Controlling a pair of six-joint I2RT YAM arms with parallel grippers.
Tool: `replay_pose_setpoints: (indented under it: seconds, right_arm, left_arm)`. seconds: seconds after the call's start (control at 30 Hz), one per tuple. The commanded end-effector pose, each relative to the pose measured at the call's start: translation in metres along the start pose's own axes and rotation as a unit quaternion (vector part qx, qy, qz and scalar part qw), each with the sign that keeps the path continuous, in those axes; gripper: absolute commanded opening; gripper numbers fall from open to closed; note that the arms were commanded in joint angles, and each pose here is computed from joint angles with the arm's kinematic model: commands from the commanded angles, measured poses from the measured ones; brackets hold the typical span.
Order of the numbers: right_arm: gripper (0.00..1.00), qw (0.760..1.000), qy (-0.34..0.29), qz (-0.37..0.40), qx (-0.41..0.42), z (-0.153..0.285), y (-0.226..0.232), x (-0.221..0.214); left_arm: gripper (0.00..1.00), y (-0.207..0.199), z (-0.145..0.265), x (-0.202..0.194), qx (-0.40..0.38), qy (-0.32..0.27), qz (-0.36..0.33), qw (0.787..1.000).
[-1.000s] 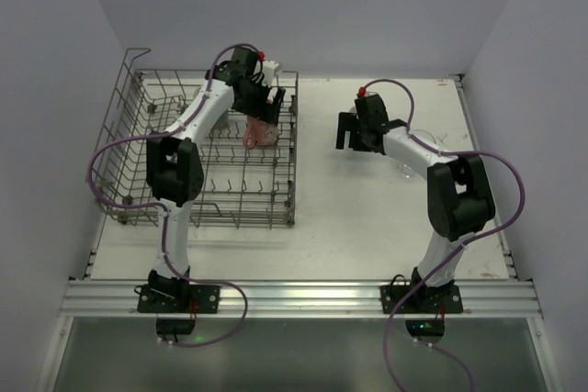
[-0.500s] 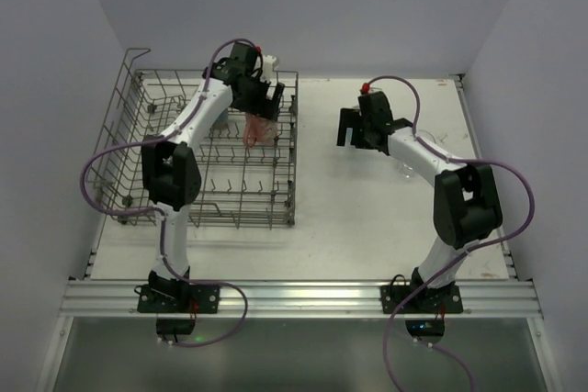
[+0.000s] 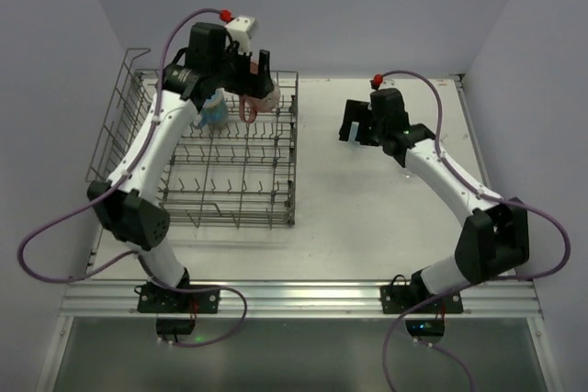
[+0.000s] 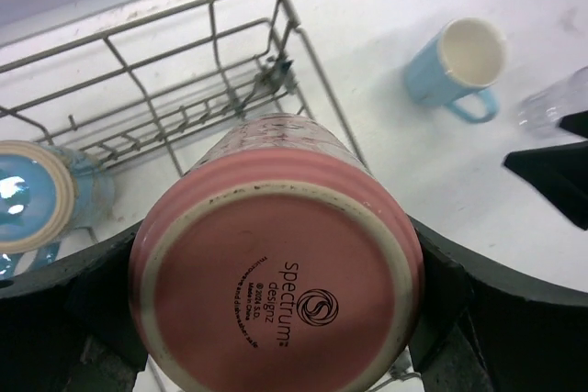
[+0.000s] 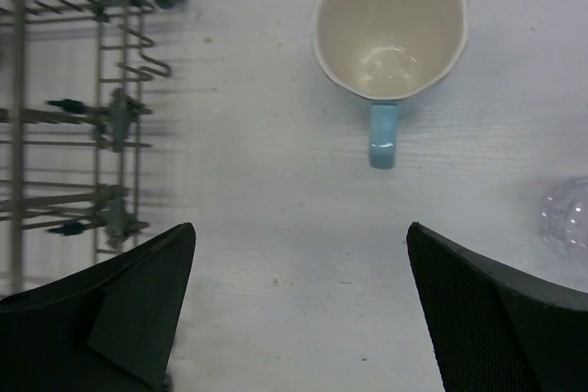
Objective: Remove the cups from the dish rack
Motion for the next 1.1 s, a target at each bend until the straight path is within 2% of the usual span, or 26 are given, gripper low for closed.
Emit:
replay_pose_setpoints:
  seconds: [0.0, 0.07, 0.13, 0.17, 0.2, 0.27, 0.33, 0.37, 0.4, 0.43, 0.47, 0.5, 0.53, 0.57, 0.83, 0.87, 0.97, 1.07]
  right_arm:
    - [0.99, 0.994, -0.021, -0.043, 0.094, 0.033, 0.022, 0.009]
    - [0.99, 0.980, -0.020, -0.065, 0.185, 0.048, 0.040, 0.008]
    - [0.99, 0.967, -0.016, -0.079, 0.241, 0.057, 0.051, 0.007]
    - [0.99, 0.951, -0.019, -0.078, 0.299, 0.067, 0.062, 0.011]
    - [0.99, 0.942, -0.001, -0.097, 0.321, 0.067, 0.065, 0.003]
    - [0.99, 0.913, -0.009, -0.103, 0.395, 0.079, 0.078, 0.007]
    - [0.99, 0.892, 0.012, -0.136, 0.431, 0.081, 0.083, 0.000]
    - [0.99, 0.871, -0.010, -0.134, 0.472, 0.086, 0.090, 0.007]
    - [0.99, 0.854, 0.020, -0.158, 0.495, 0.087, 0.091, -0.003]
    - [0.99, 0.832, -0.006, -0.154, 0.533, 0.093, 0.096, 0.004]
    - [0.99, 0.821, 0.019, -0.185, 0.540, 0.088, 0.095, -0.004]
    - [0.99, 0.807, 0.023, -0.187, 0.560, 0.091, 0.096, -0.006]
    - [0.99, 0.797, 0.023, -0.192, 0.573, 0.092, 0.098, -0.008]
    - [0.99, 0.776, 0.014, -0.197, 0.598, 0.098, 0.100, -0.008]
    - [0.97, 0.721, -0.019, -0.182, 0.668, 0.110, 0.115, -0.024]
    - [0.96, 0.699, -0.031, -0.174, 0.693, 0.119, 0.119, -0.024]
    - [0.93, 0.677, -0.041, -0.169, 0.715, 0.123, 0.125, -0.026]
    - [0.89, 0.666, -0.051, -0.158, 0.727, 0.126, 0.132, -0.027]
  left_arm:
    - [0.00, -0.032, 0.073, 0.057, -0.068, -0.201, 0.007, 0.977]
    - [0.00, -0.044, 0.087, 0.052, -0.111, -0.243, 0.027, 0.963]
    - [0.00, -0.053, 0.097, 0.049, -0.144, -0.273, 0.043, 0.950]
    - [0.00, -0.061, 0.105, 0.048, -0.177, -0.286, 0.068, 0.939]
    - [0.00, -0.066, 0.114, 0.047, -0.196, -0.332, 0.066, 0.920]
    - [0.00, -0.074, 0.125, 0.043, -0.234, -0.358, 0.096, 0.899]
    - [0.00, -0.079, 0.137, 0.035, -0.261, -0.403, 0.102, 0.871]
    - [0.00, -0.084, 0.148, 0.033, -0.282, -0.418, 0.122, 0.855]
    - [0.00, -0.086, 0.159, 0.036, -0.299, -0.458, 0.113, 0.830]
    - [0.00, -0.087, 0.151, 0.022, -0.318, -0.448, 0.146, 0.823]
    - [0.00, -0.089, 0.162, 0.023, -0.334, -0.485, 0.137, 0.797]
    - [0.00, -0.089, 0.154, 0.011, -0.340, -0.483, 0.153, 0.793]
    - [0.00, -0.087, 0.156, 0.008, -0.344, -0.491, 0.175, 0.781]
    - [0.00, -0.088, 0.164, 0.007, -0.347, -0.513, 0.172, 0.766]
    - [0.00, -0.081, 0.177, -0.017, -0.343, -0.579, 0.204, 0.711]
    - [0.00, -0.081, 0.177, -0.021, -0.347, -0.584, 0.205, 0.705]
    - [0.00, -0.079, 0.176, -0.023, -0.351, -0.587, 0.219, 0.696]
    - [0.00, -0.076, 0.173, -0.026, -0.342, -0.585, 0.234, 0.697]
Point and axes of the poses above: each gripper's point midway between its finger pads, its own z axis back along the fingers, its own y axis along the line the jaws close on, x = y × z, the point moved 7 cm from there along z, back along the fingers, and after that the axes turned 7 degrees about -z, right-handed, at the moved point
